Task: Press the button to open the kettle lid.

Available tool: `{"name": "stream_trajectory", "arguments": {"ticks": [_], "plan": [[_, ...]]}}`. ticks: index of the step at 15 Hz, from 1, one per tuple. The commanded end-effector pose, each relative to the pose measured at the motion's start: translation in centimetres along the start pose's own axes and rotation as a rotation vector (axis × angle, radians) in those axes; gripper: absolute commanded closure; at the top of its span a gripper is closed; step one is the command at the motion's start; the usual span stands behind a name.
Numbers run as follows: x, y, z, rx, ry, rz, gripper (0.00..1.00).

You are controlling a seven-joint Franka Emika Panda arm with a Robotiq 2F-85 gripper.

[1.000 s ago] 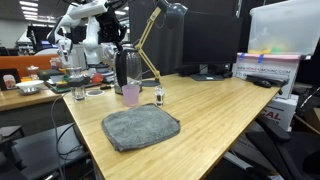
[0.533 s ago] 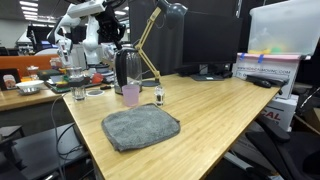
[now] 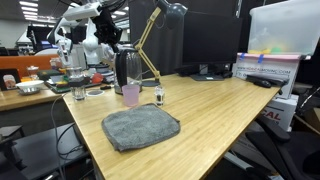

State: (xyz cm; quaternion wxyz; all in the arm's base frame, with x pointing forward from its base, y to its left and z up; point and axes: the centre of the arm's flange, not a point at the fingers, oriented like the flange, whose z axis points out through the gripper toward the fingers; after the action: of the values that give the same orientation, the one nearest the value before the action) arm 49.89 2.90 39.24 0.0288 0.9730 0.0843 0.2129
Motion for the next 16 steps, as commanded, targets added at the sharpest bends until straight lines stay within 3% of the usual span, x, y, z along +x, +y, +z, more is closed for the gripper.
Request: {"name": "stream_trajectory", "arguments": {"ticks": [1,16], "plan": [[0.3,0.1,0.6,-0.014,0.017,0.025,1.00],[0.5,-1.0,3.7,-0.032,-0.037,0.090,1.00]]}}
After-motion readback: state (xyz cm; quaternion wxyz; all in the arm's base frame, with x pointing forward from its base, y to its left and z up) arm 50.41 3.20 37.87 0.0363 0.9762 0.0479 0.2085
